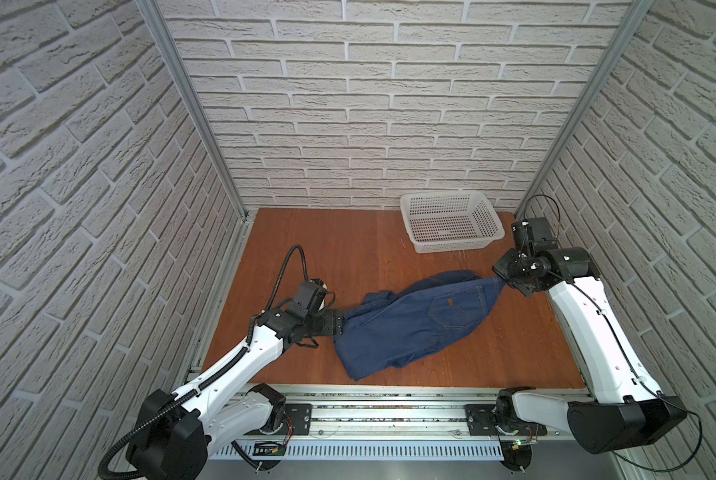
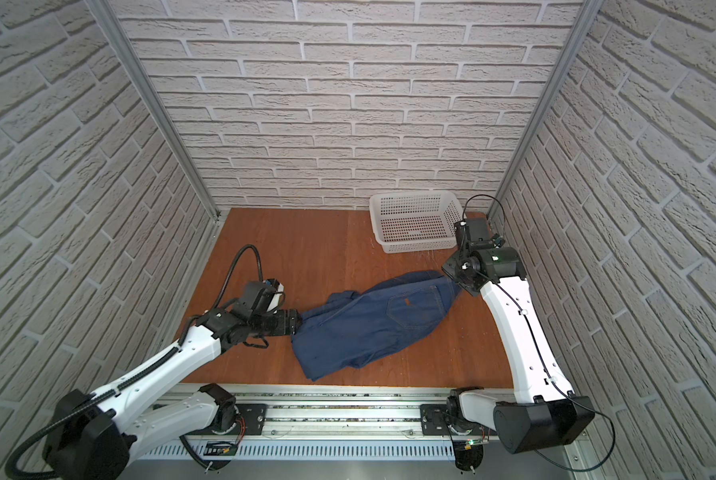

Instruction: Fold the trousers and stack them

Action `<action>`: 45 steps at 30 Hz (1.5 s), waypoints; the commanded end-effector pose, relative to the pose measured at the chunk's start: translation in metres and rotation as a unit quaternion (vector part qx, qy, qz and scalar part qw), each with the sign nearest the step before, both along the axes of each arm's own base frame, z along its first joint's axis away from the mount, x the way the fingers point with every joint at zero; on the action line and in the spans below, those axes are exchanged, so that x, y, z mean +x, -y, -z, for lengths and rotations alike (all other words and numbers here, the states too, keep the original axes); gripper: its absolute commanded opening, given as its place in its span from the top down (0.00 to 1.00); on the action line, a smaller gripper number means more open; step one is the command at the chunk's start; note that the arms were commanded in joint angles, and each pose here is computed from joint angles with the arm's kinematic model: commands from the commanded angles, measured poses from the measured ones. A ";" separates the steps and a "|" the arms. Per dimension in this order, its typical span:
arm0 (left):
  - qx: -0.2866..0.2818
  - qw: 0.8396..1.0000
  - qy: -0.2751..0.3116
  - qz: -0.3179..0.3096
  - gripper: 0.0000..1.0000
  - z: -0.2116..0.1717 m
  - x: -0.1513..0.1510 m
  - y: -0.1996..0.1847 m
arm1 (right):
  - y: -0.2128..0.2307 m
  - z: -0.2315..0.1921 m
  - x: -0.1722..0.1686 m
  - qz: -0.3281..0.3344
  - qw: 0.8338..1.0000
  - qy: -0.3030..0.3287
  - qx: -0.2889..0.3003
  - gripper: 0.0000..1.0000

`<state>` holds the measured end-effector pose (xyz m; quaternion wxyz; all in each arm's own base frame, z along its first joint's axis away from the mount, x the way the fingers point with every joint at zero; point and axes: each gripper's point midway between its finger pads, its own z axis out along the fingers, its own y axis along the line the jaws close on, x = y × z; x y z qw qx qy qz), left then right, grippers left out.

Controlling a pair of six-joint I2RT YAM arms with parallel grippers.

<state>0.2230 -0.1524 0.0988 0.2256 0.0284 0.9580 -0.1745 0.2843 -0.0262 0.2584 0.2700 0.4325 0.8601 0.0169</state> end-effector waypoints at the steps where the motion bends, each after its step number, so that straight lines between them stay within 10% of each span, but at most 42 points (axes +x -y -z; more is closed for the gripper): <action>1: -0.057 0.998 0.005 0.017 0.12 -0.003 -0.008 0.025 | 0.008 -0.008 0.005 0.004 1.000 0.025 -0.013 0.94; 12: -0.079 0.997 -0.003 0.010 0.19 0.016 0.004 0.048 | 0.004 -0.003 0.007 -0.008 0.999 0.033 0.006 0.95; 15: -0.088 0.996 0.004 0.022 0.47 0.011 0.017 0.060 | 0.003 -0.006 0.005 -0.014 0.999 0.037 0.008 0.94; 18: -0.096 0.994 0.028 0.033 1.00 -0.006 0.031 0.069 | -0.001 -0.010 0.007 -0.027 0.998 0.050 0.015 0.94; 31: 0.089 0.953 0.288 0.004 1.00 -0.267 0.068 -0.031 | -0.037 -0.087 0.039 -0.110 0.967 0.215 0.077 0.95; 39: 0.110 0.969 0.212 -0.058 1.00 -0.164 0.078 -0.048 | -0.040 -0.051 0.049 -0.140 0.965 0.214 0.060 0.95; 45: 0.069 0.982 0.142 -0.106 0.62 -0.092 0.049 -0.056 | -0.012 -0.005 0.030 -0.097 0.987 0.131 -0.002 0.95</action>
